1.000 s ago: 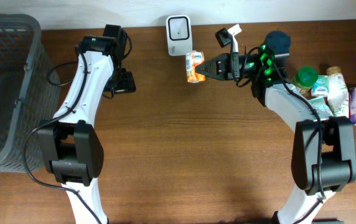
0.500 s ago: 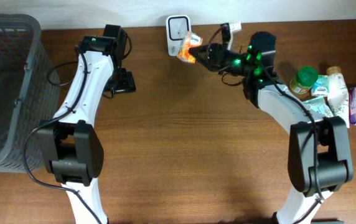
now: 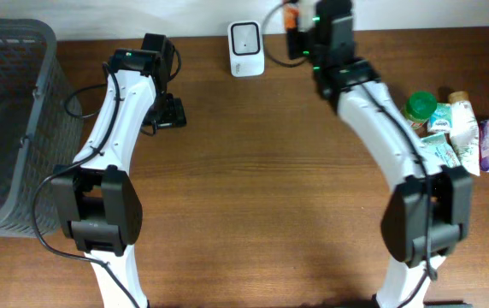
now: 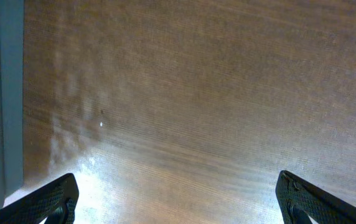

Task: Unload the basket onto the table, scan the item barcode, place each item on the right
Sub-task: 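Hold the orange tissue pack up to the scanner with the right gripper, then carry the orange tissue pack right and drop it at the right edge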

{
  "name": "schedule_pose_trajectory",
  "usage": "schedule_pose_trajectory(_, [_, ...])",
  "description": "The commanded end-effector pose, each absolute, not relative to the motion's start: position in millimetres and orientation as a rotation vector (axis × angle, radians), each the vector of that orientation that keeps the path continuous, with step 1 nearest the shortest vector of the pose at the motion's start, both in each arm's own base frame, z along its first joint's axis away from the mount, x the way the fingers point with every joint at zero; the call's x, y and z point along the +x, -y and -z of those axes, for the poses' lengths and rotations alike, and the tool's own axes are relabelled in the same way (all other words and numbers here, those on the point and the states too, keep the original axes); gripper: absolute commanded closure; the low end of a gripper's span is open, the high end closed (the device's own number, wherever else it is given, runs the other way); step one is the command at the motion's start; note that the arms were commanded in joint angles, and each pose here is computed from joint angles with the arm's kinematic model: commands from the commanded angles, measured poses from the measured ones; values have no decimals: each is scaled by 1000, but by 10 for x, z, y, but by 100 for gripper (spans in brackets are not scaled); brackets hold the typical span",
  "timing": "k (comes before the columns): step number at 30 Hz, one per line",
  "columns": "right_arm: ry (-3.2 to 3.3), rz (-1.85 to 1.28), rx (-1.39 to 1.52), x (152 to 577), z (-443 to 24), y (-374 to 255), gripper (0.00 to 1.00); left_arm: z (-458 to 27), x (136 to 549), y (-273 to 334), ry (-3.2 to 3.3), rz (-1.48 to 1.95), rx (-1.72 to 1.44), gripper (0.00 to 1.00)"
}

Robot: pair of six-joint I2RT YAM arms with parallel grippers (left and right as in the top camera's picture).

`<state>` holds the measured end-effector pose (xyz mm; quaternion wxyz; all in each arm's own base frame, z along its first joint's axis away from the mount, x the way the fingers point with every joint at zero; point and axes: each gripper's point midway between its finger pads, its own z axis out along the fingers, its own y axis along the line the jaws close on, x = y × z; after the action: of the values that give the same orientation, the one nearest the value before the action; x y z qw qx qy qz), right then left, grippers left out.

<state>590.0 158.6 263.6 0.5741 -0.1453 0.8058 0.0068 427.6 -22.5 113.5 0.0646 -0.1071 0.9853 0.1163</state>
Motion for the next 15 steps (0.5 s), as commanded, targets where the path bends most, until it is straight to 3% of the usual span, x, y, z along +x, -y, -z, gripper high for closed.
schedule_pose_trajectory(1, [-1758, 333, -609, 6120, -2317, -1865, 90, -1145, 4266, 224, -2972, -343, -330, 1])
schedule_pose_trajectory(8, [-1585, 233, -693, 6354, -1727, -2445, 89, -1145, 4266, 224, -2972, -343, -330, 1])
schedule_pose_trajectory(12, [-1557, 198, -658, 6382, -1760, -2480, 94, -1145, 4266, 224, -2972, -343, -330, 1])
schedule_pose_trajectory(15, [-1702, 191, -742, 6386, -1524, -2426, 96, -1145, 4266, 224, -2972, -343, -330, 1])
